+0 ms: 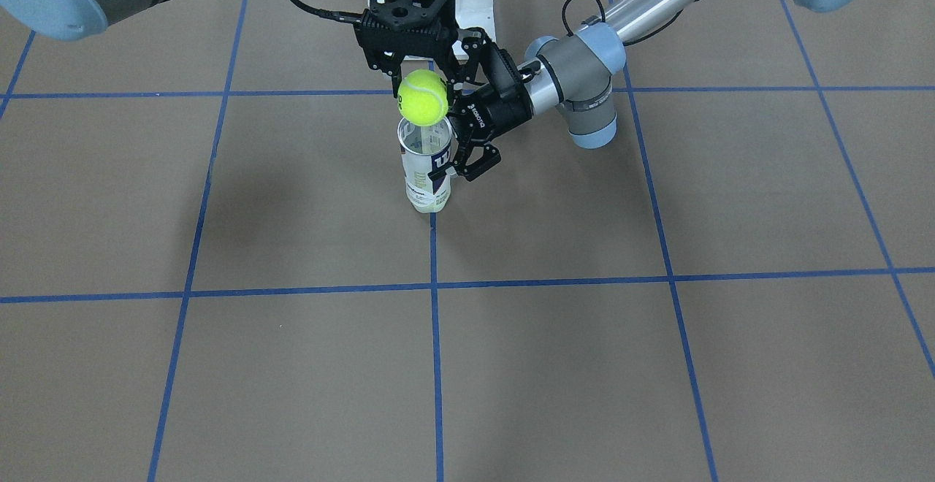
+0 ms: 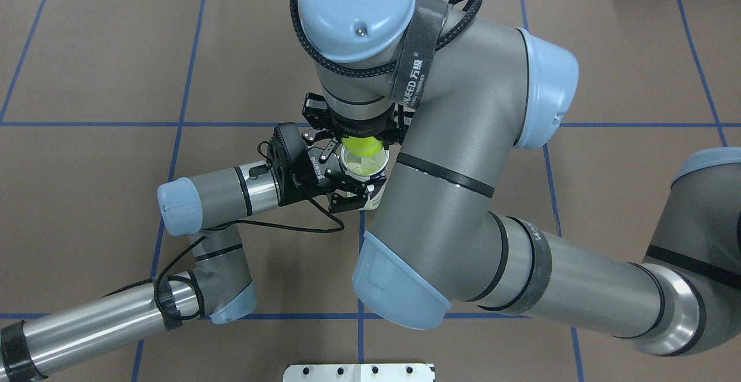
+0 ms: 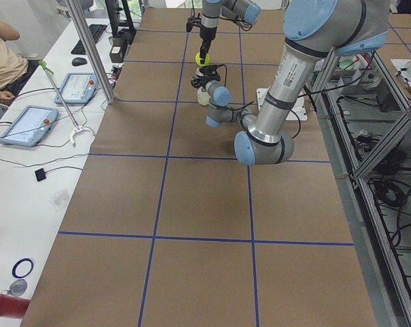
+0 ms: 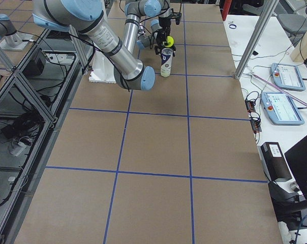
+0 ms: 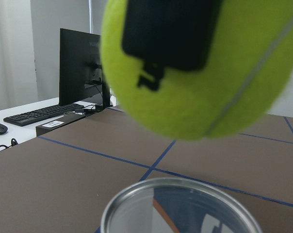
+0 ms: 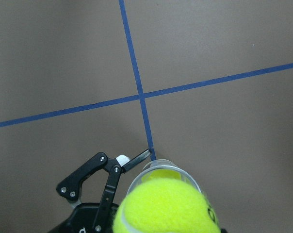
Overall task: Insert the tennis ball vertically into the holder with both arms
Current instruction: 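Lower the ball into the holder and open the right gripper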
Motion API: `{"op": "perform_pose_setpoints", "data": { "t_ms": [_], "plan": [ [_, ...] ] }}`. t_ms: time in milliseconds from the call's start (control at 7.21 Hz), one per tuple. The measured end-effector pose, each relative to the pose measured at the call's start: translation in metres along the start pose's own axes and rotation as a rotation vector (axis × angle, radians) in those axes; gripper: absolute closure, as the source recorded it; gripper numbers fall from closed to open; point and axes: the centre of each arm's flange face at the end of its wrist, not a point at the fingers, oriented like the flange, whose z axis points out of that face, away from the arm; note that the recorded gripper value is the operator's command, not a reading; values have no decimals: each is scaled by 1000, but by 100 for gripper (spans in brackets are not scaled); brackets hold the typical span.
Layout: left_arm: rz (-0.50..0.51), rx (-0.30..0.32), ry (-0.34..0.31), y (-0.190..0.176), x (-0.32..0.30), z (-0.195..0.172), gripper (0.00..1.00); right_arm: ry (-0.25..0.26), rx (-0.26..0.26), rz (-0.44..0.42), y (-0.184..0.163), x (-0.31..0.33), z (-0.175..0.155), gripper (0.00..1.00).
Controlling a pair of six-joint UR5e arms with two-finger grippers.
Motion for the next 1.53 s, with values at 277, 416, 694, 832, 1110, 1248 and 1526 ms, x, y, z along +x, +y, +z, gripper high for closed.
{"op": "perform_pose_setpoints", "data": {
  "t_ms": [277,416,694,832,1110,1248,1526],
  "plan": [
    [1,0,0,0,0,0,1,14,-5,-7,4,-3,9,100],
    [1,0,0,0,0,0,1,20,-7,-10,4,-5,16,100],
    [0,0,0,0,0,0,1,15,-7,-18,2,-8,25,77],
    [1,0,0,0,0,0,1,13,-6,-20,2,-9,26,1],
    [0,0,0,0,0,0,1,10,-3,-25,2,-7,25,0],
    [0,0,0,0,0,0,1,7,-1,-27,2,-6,24,0],
    [0,0,0,0,0,0,1,2,2,-29,2,-6,21,0]
  ]
}}
